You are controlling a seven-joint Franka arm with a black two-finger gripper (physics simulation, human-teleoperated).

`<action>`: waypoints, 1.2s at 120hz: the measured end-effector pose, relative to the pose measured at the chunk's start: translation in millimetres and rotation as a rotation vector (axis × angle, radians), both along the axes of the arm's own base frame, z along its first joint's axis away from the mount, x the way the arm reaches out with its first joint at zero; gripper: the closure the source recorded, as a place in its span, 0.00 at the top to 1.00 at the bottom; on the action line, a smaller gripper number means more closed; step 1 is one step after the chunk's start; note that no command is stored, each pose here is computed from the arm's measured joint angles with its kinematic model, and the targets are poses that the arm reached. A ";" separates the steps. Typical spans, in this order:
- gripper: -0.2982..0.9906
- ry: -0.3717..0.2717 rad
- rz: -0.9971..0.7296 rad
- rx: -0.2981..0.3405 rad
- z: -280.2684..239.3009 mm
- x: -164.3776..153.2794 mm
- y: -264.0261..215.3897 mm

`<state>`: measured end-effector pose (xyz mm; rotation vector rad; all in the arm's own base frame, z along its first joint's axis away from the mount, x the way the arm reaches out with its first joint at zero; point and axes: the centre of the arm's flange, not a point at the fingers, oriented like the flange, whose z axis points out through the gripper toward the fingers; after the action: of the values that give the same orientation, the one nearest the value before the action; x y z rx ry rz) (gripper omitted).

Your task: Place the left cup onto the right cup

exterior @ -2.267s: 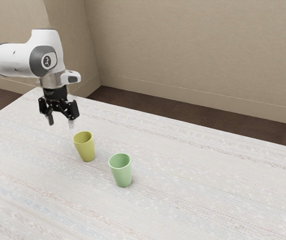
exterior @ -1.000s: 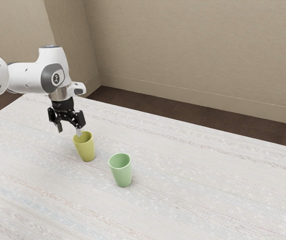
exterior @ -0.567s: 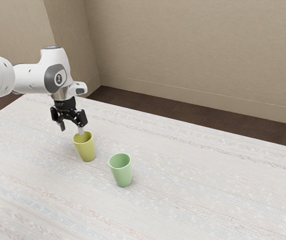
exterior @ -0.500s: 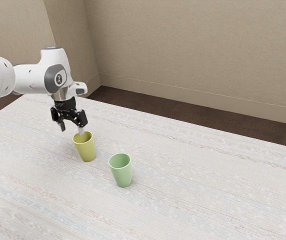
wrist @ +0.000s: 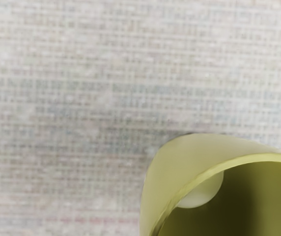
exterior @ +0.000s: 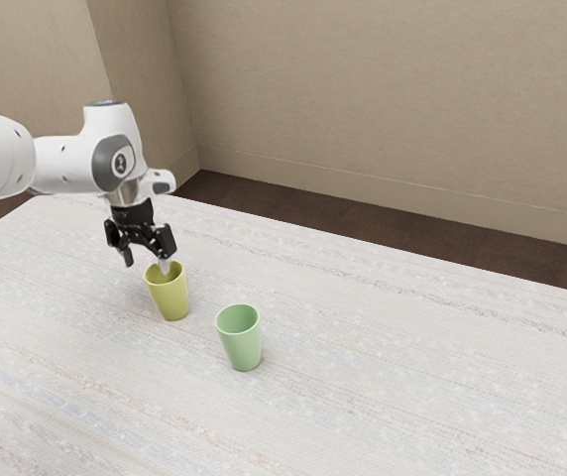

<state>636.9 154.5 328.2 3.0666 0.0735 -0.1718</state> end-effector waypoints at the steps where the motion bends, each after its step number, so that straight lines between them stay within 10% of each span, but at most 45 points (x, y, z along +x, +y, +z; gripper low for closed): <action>1: 0.77 -0.001 0.000 0.000 -0.1 0.1 0.1; 101: 0.77 -0.028 -0.005 0.003 -8.3 3.8 0.7; 144: 0.30 -0.028 -0.011 0.003 -8.1 2.7 1.2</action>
<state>639.6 155.7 320.1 3.0721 0.0550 -0.1295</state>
